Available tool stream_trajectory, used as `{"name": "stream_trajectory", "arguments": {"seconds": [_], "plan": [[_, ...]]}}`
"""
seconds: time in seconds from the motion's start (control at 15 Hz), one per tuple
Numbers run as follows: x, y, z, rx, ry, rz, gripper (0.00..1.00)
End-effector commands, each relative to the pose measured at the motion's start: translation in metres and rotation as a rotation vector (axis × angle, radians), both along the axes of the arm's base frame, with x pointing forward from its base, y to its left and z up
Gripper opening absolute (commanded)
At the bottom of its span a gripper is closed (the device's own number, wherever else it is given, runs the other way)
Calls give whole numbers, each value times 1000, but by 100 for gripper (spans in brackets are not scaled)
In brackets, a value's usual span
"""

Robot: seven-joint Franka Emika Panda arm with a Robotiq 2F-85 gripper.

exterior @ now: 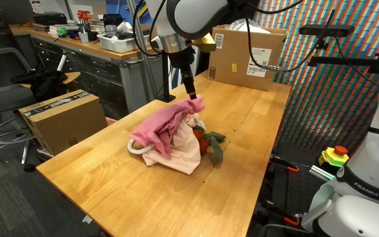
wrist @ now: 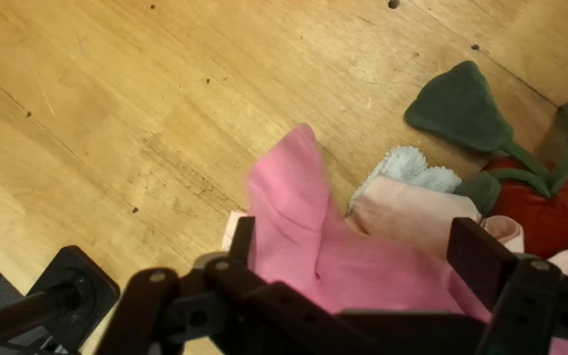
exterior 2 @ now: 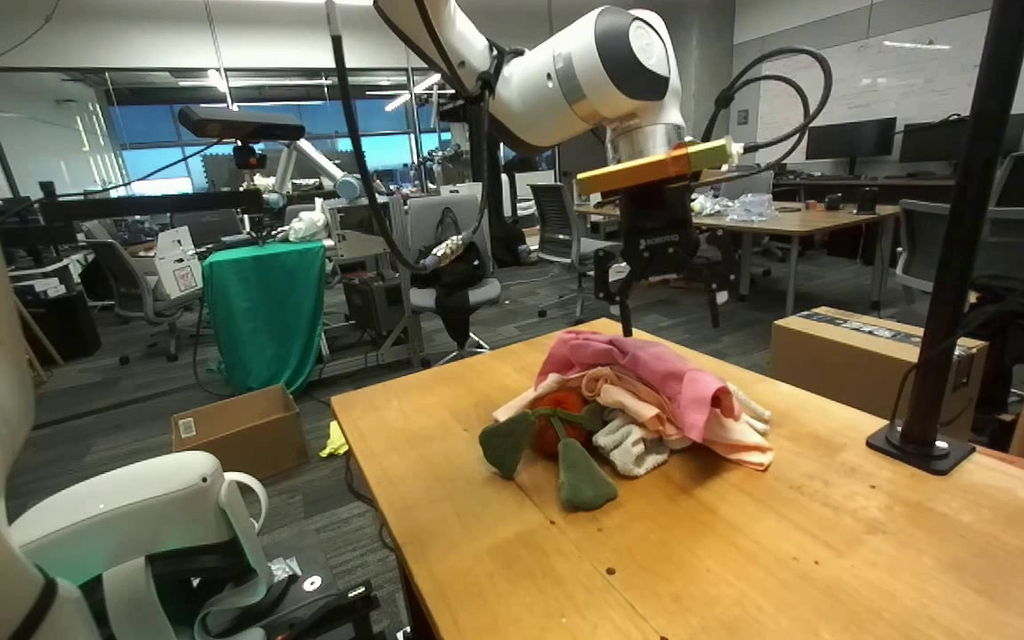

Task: Separate the clothes, rope and plush toy on the table

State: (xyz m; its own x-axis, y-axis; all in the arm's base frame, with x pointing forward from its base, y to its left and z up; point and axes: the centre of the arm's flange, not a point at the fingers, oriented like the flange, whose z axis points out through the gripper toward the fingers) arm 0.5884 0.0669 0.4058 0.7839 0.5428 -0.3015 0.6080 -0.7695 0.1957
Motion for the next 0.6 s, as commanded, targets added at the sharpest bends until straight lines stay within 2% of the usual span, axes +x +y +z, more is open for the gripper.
{"name": "stream_trajectory", "arguments": {"seconds": [0.0,0.27,0.53], "plan": [[21,-16,-4,-9,43,129,100],[28,-35,-20,-22,53,206,100],[36,-52,-37,-1,36,246,100]]}}
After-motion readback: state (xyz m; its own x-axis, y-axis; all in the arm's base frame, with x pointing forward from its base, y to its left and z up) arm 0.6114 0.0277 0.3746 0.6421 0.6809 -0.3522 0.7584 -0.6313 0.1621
